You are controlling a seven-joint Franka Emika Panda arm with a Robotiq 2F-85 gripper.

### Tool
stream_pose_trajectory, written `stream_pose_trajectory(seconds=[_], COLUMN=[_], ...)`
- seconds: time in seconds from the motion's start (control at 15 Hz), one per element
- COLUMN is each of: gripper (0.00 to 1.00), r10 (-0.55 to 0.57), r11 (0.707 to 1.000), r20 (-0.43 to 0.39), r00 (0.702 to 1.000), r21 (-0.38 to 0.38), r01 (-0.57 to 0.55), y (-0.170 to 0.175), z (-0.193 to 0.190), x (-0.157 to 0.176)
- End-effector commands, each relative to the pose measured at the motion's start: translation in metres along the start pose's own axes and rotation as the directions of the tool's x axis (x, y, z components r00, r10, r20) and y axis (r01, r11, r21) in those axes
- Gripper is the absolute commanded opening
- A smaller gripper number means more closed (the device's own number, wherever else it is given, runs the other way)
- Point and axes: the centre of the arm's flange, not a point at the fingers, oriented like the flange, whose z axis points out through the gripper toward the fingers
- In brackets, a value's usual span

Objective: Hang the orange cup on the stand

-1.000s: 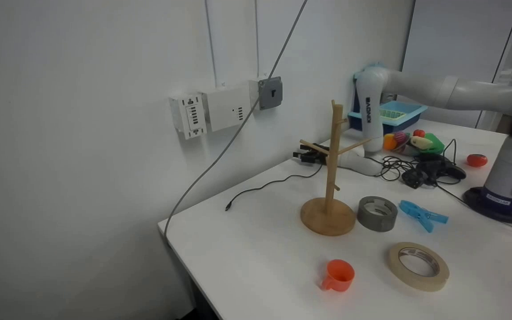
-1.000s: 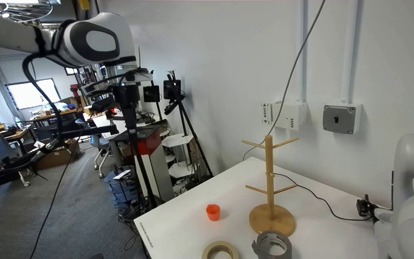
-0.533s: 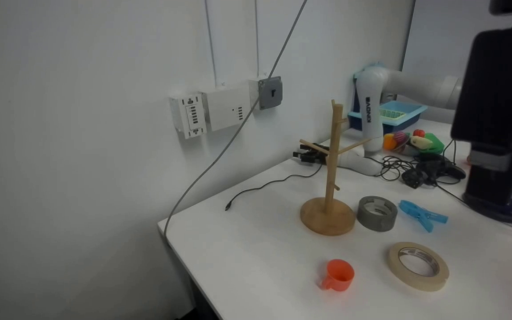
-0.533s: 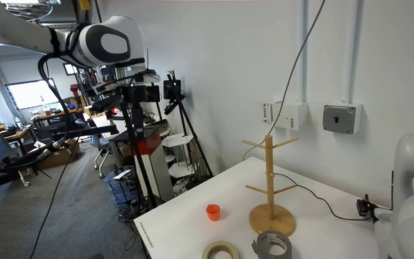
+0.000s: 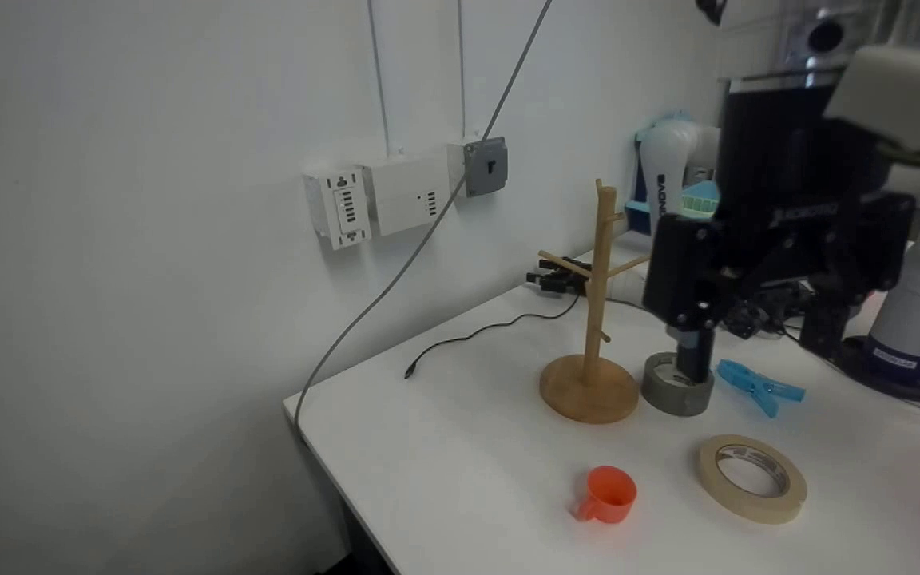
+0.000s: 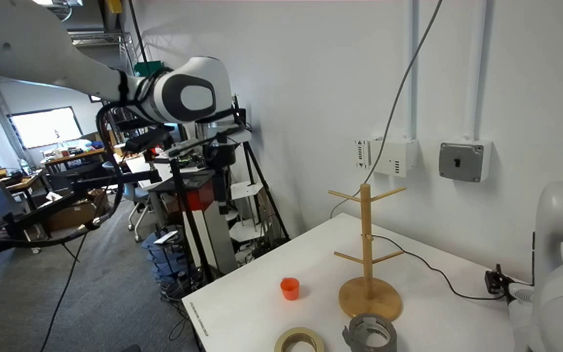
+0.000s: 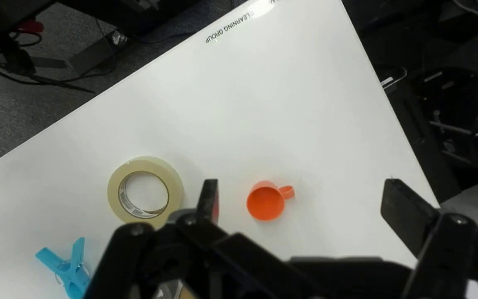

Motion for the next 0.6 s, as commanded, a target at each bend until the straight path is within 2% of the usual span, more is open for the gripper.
stream_pose_trajectory(seconds=[0.0,0.27,0.53], gripper=[1.0,1.0,1.0], r10=[0.114,0.212,0.195], r11=[0.993,0.976,0.979], r20=[-0.03,-0.052,-0.026], r00=[0.993,0.976,0.981], r21=[0.033,0.069,0.059], r01=[-0.113,-0.209,-0.193], y=[-0.002,-0.001,0.007], z=[0.037,0.064,0.07], x=[0.035,0.064,0.064])
